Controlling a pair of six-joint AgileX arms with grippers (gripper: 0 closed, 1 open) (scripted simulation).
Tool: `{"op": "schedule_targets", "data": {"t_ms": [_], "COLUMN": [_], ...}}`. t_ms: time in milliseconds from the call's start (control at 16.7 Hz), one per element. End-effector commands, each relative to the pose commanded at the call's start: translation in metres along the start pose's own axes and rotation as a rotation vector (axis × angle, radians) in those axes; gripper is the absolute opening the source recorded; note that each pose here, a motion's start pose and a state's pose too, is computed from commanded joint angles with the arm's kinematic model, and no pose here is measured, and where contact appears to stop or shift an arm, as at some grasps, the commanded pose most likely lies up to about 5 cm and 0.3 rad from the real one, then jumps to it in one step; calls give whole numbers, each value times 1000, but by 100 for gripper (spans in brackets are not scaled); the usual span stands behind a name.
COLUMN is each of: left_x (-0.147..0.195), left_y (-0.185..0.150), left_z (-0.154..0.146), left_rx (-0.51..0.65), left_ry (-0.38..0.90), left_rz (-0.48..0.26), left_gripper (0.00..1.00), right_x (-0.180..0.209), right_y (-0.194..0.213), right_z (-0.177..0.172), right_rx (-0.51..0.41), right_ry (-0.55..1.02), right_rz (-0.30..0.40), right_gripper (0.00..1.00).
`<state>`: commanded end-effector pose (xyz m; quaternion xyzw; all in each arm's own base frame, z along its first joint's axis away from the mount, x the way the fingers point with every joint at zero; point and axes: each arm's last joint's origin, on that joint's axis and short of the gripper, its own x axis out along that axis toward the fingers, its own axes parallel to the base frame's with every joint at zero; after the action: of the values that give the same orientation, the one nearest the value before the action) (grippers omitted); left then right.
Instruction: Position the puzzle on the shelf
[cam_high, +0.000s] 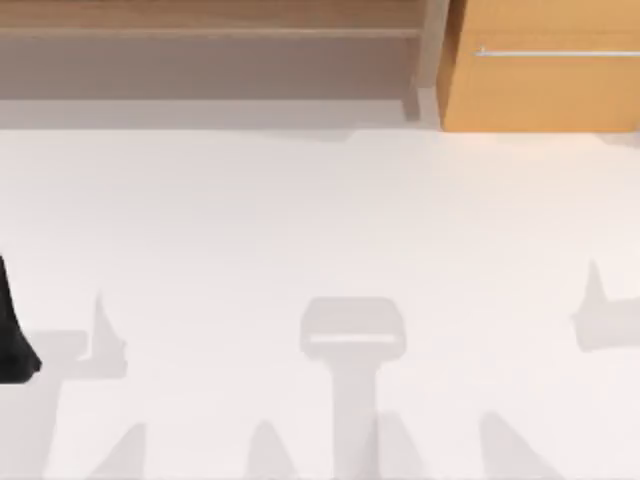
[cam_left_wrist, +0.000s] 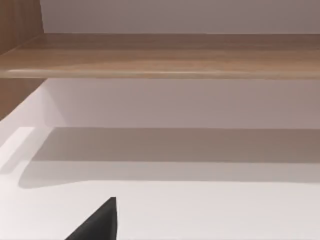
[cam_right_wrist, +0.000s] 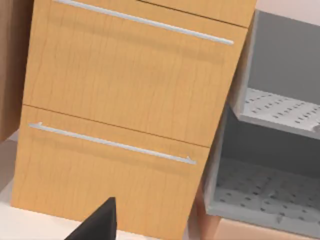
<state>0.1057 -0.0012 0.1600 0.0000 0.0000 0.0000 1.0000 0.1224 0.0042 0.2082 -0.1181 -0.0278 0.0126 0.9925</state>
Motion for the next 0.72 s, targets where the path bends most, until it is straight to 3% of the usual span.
{"op": "schedule_targets", "data": {"t_ms": [420,720], "left_x": [0,0], "left_y": [0,0], "left_z": [0,0], "left_rx": [0,0], "left_ry": [0,0], "left_rz": [0,0], "left_gripper": [100,100], "right_x": [82,169], "right_y": [6,27], "right_z": [38,24], "right_rx": [-442,-785], "right_ry": [8,13], "right_rz": [36,40], "right_gripper": [100,100]}}
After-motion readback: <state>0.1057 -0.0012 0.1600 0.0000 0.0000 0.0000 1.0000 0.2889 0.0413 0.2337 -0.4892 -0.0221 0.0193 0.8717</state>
